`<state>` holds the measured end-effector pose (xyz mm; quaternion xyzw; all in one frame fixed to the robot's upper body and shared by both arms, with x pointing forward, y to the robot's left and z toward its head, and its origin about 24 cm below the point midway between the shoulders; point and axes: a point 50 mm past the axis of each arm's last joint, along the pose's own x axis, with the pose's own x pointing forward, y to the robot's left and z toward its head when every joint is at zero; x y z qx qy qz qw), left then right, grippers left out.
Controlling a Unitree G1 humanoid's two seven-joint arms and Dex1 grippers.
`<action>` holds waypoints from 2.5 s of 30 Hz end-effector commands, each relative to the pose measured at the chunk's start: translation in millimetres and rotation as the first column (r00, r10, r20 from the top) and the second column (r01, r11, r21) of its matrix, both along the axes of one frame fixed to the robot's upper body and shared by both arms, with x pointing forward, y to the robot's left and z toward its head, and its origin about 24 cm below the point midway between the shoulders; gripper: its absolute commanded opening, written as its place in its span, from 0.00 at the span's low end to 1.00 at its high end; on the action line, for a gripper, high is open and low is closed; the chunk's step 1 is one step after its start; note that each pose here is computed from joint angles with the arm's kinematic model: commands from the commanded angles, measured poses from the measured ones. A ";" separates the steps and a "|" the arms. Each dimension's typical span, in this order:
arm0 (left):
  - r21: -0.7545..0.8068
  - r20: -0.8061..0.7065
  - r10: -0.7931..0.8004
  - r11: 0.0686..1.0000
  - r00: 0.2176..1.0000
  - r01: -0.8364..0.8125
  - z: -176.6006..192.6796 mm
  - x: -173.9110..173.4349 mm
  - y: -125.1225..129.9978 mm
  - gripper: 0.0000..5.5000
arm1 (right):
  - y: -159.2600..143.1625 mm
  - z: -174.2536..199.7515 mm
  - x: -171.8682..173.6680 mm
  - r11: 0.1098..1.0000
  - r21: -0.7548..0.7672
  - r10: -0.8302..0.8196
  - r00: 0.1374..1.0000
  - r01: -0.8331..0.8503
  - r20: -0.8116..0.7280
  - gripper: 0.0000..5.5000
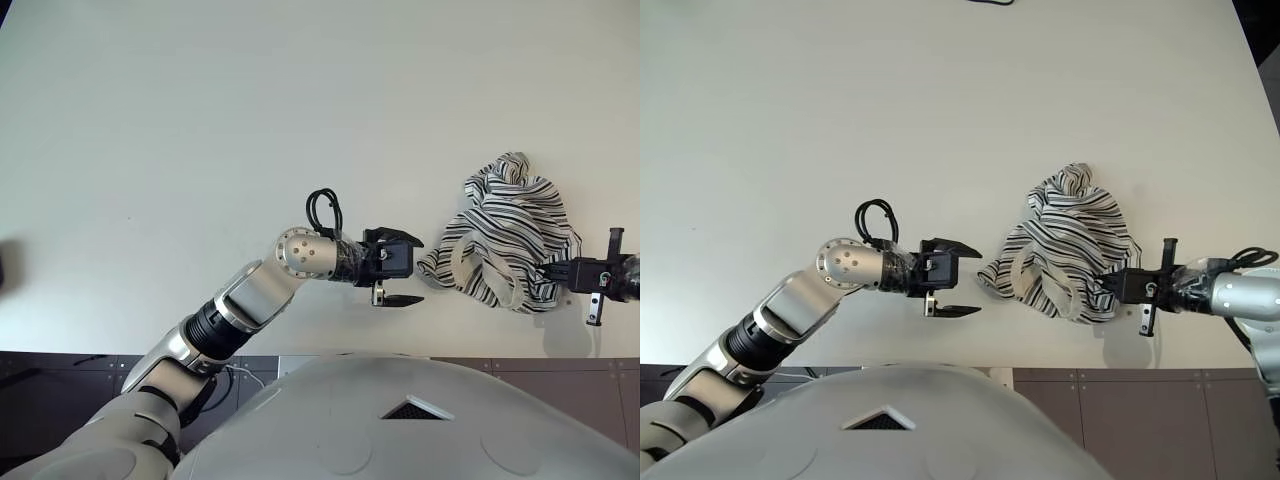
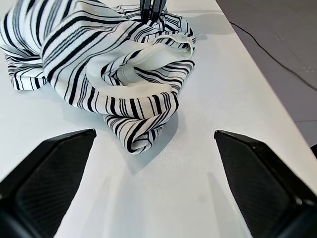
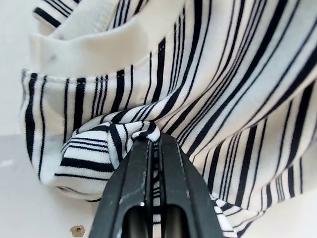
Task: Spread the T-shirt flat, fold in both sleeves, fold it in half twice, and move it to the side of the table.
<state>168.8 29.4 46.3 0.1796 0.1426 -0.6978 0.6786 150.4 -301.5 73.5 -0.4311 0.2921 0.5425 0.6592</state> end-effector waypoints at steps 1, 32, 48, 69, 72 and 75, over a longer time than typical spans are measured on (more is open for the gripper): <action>0.001 0.050 -0.025 1.000 0.998 0.025 -1.6 -6.1 -18.2 0.81 | 5.1 -0.1 1.9 1.000 0.011 0.006 1.000 -0.006 0.004 0.02; 0.081 0.375 -0.110 0.993 0.920 0.086 -13.2 13.8 -7.5 0.02 | 24.5 -9.8 -16.0 0.997 0.066 -0.032 0.999 0.031 0.015 0.02; -0.322 0.240 0.521 0.839 0.819 -0.439 69.2 94.8 59.7 0.02 | -1.6 73.1 46.0 0.897 0.394 -0.331 0.895 0.200 0.298 0.02; -0.497 0.529 0.783 0.598 0.327 -0.629 196.8 246.5 120.3 0.02 | 41.9 187.7 238.2 0.851 0.499 -0.485 0.611 0.164 0.626 0.02; -0.456 0.575 0.762 0.602 0.299 -0.656 207.1 253.6 122.2 0.02 | 48.0 193.6 246.7 0.841 0.502 -0.515 0.581 0.201 0.630 0.02; -0.428 0.636 0.736 0.585 0.231 -0.689 227.2 257.5 123.5 0.02 | 52.8 201.6 252.9 0.836 0.491 -0.540 0.528 0.246 0.655 0.02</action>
